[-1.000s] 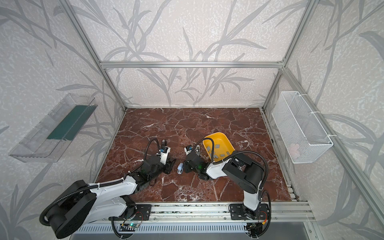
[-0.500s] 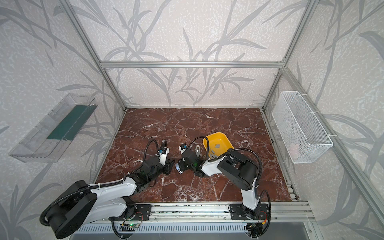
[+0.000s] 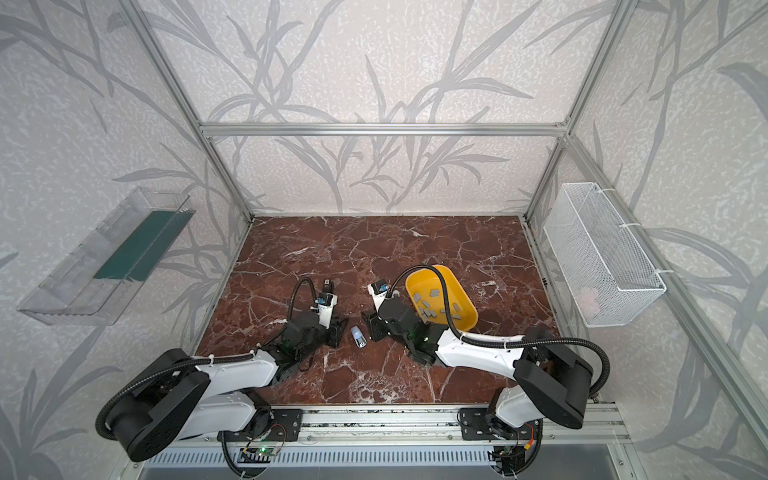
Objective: Load the staples into the stapler
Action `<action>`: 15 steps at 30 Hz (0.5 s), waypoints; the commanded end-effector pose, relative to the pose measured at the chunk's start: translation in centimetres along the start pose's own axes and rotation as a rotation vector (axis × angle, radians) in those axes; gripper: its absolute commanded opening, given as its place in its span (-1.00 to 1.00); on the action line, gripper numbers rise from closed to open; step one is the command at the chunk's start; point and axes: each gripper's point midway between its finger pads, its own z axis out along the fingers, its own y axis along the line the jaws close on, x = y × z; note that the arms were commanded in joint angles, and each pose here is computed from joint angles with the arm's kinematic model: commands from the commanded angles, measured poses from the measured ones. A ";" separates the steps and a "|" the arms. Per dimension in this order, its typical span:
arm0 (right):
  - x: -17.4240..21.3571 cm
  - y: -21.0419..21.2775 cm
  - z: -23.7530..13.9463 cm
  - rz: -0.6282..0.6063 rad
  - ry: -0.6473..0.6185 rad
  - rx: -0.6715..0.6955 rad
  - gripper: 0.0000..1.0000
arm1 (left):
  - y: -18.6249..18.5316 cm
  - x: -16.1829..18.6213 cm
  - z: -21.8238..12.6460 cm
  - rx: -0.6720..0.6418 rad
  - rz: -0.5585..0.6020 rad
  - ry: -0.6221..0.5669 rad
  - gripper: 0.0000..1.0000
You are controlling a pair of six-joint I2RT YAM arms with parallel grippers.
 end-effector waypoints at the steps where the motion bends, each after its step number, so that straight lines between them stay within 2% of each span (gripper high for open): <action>1: 1.5 0.7 0.5 -0.051 0.053 0.027 -0.13 | -0.3 -1.7 0.4 0.022 -0.033 -0.047 -0.28; 9: 4.3 1.5 3.5 -0.074 0.144 0.044 -0.18 | -0.5 -2.1 0.3 0.033 -0.037 -0.047 -0.28; 15: 5.1 1.1 4.7 -0.080 0.165 0.069 -0.24 | -0.4 -2.0 0.1 0.029 -0.026 -0.047 -0.29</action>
